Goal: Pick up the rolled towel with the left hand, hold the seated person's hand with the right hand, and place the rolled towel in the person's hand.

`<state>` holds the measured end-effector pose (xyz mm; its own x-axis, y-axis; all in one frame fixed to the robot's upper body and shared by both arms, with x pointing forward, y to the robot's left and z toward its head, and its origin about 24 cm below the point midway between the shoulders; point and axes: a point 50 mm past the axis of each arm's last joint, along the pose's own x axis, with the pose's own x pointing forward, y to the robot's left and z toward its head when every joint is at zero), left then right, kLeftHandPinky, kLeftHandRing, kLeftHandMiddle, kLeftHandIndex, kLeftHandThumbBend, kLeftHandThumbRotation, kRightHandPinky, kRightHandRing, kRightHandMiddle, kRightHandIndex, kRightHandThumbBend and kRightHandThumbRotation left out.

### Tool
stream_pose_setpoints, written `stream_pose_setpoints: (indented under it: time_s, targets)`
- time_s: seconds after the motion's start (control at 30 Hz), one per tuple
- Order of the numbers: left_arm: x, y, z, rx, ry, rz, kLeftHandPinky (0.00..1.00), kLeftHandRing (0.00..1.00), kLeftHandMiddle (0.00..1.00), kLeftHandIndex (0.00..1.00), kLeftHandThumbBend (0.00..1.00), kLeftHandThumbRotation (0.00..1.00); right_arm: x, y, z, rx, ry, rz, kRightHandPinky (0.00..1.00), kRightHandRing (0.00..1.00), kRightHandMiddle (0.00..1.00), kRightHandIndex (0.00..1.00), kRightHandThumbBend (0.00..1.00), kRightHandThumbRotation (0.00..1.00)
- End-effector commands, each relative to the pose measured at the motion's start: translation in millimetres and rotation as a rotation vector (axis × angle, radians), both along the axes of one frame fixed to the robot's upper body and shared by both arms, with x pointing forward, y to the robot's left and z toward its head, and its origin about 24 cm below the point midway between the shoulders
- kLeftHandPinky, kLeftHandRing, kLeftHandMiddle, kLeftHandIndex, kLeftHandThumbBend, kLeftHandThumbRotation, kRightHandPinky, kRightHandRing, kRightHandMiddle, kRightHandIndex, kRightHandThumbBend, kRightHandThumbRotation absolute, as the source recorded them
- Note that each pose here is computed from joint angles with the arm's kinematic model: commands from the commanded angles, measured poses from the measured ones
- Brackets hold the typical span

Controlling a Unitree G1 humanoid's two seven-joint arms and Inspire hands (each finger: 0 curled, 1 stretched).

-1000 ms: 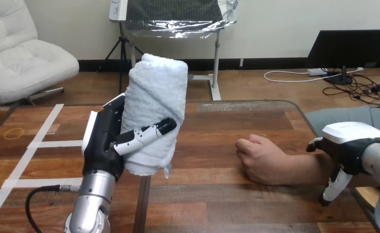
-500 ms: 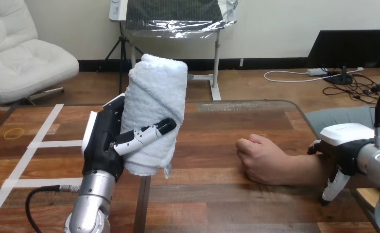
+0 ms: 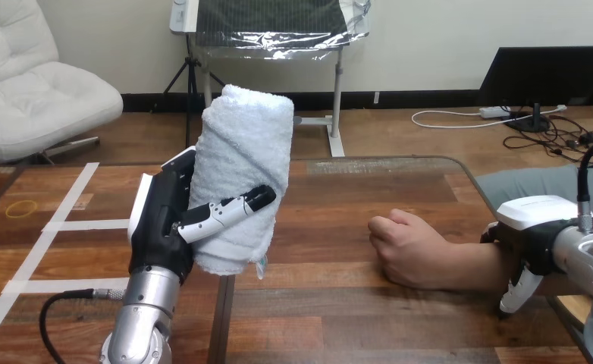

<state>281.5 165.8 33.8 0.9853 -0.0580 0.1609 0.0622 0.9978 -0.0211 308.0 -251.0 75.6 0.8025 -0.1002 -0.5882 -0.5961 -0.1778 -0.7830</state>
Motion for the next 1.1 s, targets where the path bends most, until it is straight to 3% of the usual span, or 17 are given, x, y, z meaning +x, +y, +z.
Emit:
stream_pose_setpoints:
  time_s: [0.0, 0.23, 0.47, 0.63, 0.8, 1.07]
  targets:
    - [15.9, -1.5, 33.4, 0.009, -0.128, -0.012, 0.41, 0.42, 0.44, 0.50, 0.71, 0.00, 10.9, 8.7, 5.7, 0.008, -0.031, 0.022, 0.75, 0.84, 0.88, 0.85, 0.69, 0.24]
    - [17.5, -1.3, 32.3, 0.023, -0.116, -0.020, 0.42, 0.42, 0.43, 0.50, 0.70, 0.00, 11.9, 10.4, 1.8, -0.001, -0.013, 0.028, 0.57, 0.69, 0.76, 0.82, 0.67, 0.25]
    - [22.7, -2.0, 30.1, 0.067, -0.062, -0.037, 0.42, 0.41, 0.43, 0.50, 0.70, 0.00, 11.9, 11.6, -2.8, 0.005, -0.004, 0.040, 0.51, 0.62, 0.70, 0.75, 0.66, 0.24]
    - [26.9, -2.7, 28.5, 0.108, -0.012, -0.048, 0.40, 0.40, 0.43, 0.50, 0.69, 0.00, 11.4, 12.2, -5.2, 0.027, -0.007, 0.039, 0.42, 0.52, 0.61, 0.67, 0.66, 0.22]
    - [33.1, -3.8, 26.2, 0.144, 0.027, -0.061, 0.39, 0.40, 0.44, 0.49, 0.69, 0.00, 9.7, 12.4, -6.4, 0.086, -0.030, 0.040, 0.31, 0.39, 0.48, 0.58, 0.67, 0.17]
    - [41.1, -5.0, 22.7, 0.214, 0.061, -0.085, 0.37, 0.40, 0.44, 0.49, 0.68, 0.00, 6.9, 11.7, -5.3, 0.106, -0.086, 0.062, 0.23, 0.31, 0.41, 0.50, 0.66, 0.12]
